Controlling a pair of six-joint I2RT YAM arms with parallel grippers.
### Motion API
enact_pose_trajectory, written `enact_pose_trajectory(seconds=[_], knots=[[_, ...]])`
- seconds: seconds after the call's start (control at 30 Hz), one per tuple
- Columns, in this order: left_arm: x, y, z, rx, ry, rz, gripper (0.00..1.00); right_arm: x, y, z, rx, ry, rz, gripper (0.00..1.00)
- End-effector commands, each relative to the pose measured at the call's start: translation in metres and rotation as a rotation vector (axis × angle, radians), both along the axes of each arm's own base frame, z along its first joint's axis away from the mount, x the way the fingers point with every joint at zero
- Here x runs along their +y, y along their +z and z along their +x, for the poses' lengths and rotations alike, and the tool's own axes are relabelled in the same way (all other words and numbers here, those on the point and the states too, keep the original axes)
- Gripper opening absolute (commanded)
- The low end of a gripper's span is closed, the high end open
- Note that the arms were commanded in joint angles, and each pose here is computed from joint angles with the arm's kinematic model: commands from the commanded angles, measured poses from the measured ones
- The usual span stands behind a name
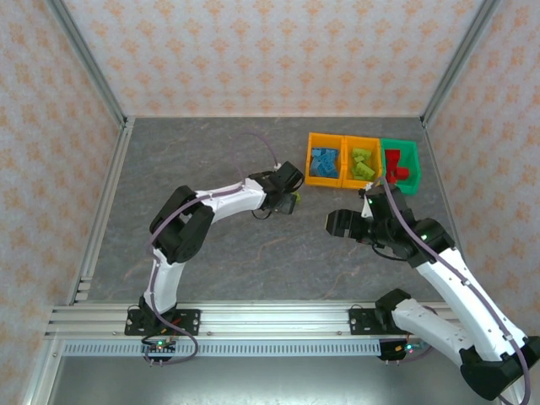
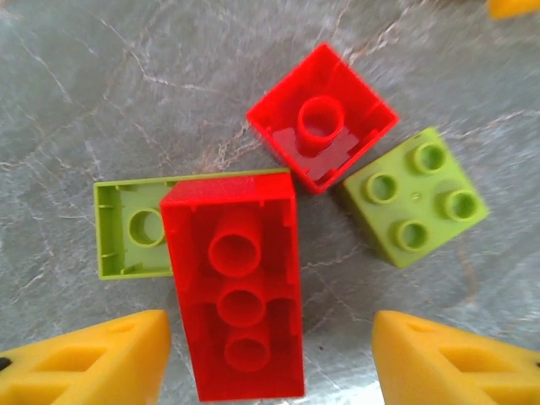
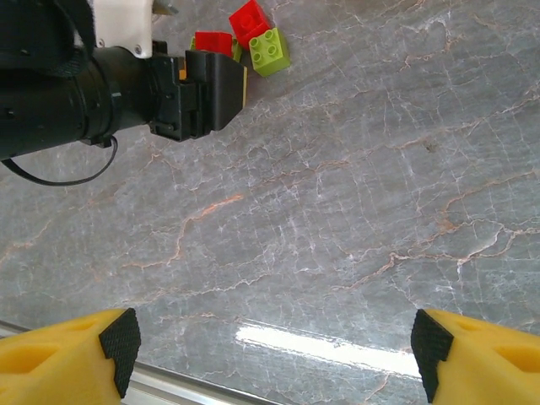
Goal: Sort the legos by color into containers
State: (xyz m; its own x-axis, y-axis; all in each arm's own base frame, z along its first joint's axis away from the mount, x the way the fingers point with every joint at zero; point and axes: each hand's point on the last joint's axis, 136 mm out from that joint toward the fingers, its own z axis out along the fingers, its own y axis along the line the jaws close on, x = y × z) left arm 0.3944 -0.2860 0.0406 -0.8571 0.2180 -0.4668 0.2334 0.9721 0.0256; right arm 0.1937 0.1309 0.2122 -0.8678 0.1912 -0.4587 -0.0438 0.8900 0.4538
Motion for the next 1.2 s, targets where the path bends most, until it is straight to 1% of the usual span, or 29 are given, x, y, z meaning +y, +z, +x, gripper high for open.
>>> enact_pose_trajectory(seconds=[0.0,0.13,0.23,0.33,0.4,0.47,0.53,0.6,0.67,0.77,0.83,0.9,1.03,1.07,1.17], knots=[[0.001,-0.002,0.011,-0.020,0.004,0.016,0.60,-0.001,-0.001,0.004,-0.015,-0.017,-0.001,0.86],[0.001,-0.011,0.007,-0.010,-0.003,0.010,0.43,-0.002,0.000,0.006,-0.023,-0.030,-0.002,0.86],[0.000,-0.001,0.004,-0.021,-0.016,-0.016,0.35,-0.004,0.000,0.011,-0.035,-0.064,-0.001,0.86],[-0.004,0.022,-0.004,-0.036,-0.049,-0.076,0.30,-0.005,0.006,0.020,-0.065,-0.125,0.033,0.86],[-0.008,0.041,-0.013,-0.054,-0.084,-0.126,0.29,-0.006,0.009,0.027,-0.088,-0.161,0.052,0.87],[-0.016,0.079,-0.026,-0.111,-0.147,-0.201,0.28,-0.008,0.012,0.037,-0.096,-0.203,0.084,0.88],[-0.027,0.102,-0.043,-0.136,-0.240,-0.254,0.28,-0.002,0.017,0.045,-0.083,-0.208,0.173,0.89],[-0.042,0.123,-0.064,-0.159,-0.359,-0.302,0.28,0.009,0.028,0.055,-0.076,-0.183,0.287,0.89],[-0.059,0.141,-0.088,-0.174,-0.492,-0.349,0.28,0.026,0.045,0.060,-0.089,-0.112,0.388,0.91],[-0.075,0.158,-0.109,-0.187,-0.596,-0.412,0.27,0.055,0.069,0.057,-0.111,0.046,0.522,0.93],[-0.084,0.171,-0.118,-0.204,-0.638,-0.463,0.27,0.062,0.074,0.055,-0.116,0.091,0.561,0.92],[-0.092,0.188,-0.125,-0.248,-0.669,-0.511,0.26,0.063,0.071,0.055,-0.113,0.094,0.570,0.88],[-0.099,0.217,-0.135,-0.326,-0.699,-0.578,0.25,0.066,0.063,0.052,-0.077,0.101,0.580,0.69],[-0.101,0.221,-0.138,-0.334,-0.712,-0.585,0.25,0.065,0.062,0.052,-0.075,0.100,0.580,0.66],[-0.106,0.228,-0.147,-0.337,-0.755,-0.594,0.25,0.067,0.062,0.050,-0.073,0.112,0.587,0.60]])
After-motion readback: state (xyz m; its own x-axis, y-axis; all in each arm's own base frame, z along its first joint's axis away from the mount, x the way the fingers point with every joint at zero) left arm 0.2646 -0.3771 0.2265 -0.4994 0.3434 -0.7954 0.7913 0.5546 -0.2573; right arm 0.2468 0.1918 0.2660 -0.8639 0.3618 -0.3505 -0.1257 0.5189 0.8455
